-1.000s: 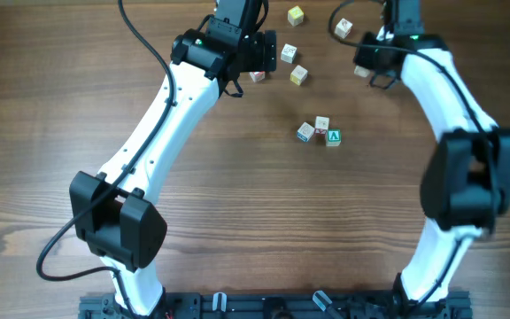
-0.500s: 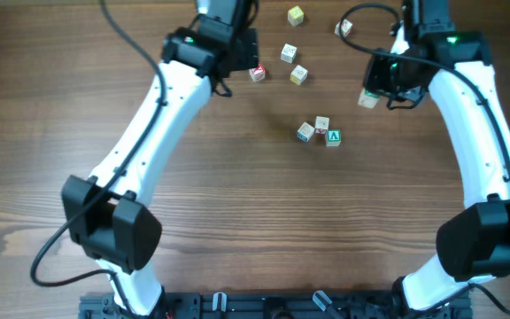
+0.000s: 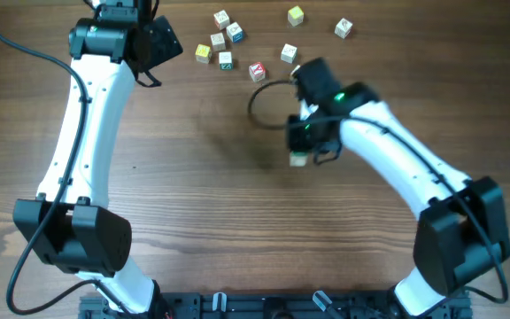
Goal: Form a circle
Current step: 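Carry the 'N' block down-left toward the green 'A' block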
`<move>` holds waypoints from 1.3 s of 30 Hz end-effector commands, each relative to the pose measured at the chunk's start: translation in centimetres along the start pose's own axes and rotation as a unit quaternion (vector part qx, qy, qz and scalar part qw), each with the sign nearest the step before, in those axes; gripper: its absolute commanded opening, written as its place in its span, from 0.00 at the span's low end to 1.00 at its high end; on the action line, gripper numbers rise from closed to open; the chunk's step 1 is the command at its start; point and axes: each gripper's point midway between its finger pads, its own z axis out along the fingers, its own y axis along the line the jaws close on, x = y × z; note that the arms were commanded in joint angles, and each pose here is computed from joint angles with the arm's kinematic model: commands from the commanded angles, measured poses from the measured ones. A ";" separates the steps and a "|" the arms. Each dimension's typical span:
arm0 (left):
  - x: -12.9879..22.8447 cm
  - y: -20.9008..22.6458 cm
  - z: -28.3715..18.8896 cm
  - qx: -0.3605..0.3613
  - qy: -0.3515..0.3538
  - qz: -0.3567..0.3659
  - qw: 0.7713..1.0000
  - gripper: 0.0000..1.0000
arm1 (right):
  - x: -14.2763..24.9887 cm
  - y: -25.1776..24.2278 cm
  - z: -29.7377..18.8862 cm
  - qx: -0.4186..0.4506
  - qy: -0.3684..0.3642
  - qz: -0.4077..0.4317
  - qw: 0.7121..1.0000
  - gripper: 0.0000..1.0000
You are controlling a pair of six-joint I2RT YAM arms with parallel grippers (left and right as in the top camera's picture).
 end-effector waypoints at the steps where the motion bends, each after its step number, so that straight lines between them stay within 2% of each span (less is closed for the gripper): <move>1: -0.6 -0.3 -1.3 0.018 -0.008 -0.012 1.000 1.00 | 1.7 -1.4 1.7 0.024 0.015 0.011 1.000 0.12; 5: -0.6 -0.3 -1.3 0.018 -0.008 -0.012 1.000 1.00 | 2.5 -4.2 2.7 0.079 0.012 0.024 0.997 0.12; 13: -0.6 -0.3 -1.3 0.018 -0.008 -0.012 1.000 1.00 | 1.2 -7.5 2.5 0.161 -0.058 0.153 0.973 0.13; 20: -0.6 -0.3 -1.3 0.018 -0.008 -0.012 1.000 1.00 | -0.1 -8.8 3.4 0.151 -0.098 0.210 0.961 0.14; 27: -0.6 -0.3 -1.3 0.019 -0.008 -0.012 1.000 1.00 | -1.1 -8.5 3.8 0.135 -0.121 0.208 0.961 0.25; 30: -0.6 -0.3 -1.3 0.018 -0.008 -0.012 1.000 1.00 | -1.1 -8.5 3.8 0.135 -0.121 0.206 0.962 0.34; 32: -0.6 -0.3 -1.3 0.018 -0.008 -0.012 1.000 1.00 | -1.1 -8.5 3.8 0.135 -0.121 0.205 0.962 0.35; 36: -0.6 -0.3 -1.3 0.018 -0.008 -0.012 1.000 1.00 | -1.2 -8.7 3.7 0.140 -0.124 0.205 0.961 0.45; 39: -0.6 -0.3 -1.3 0.018 -0.008 -0.012 1.000 1.00 | -1.2 -8.7 3.7 0.140 -0.124 0.205 0.961 0.48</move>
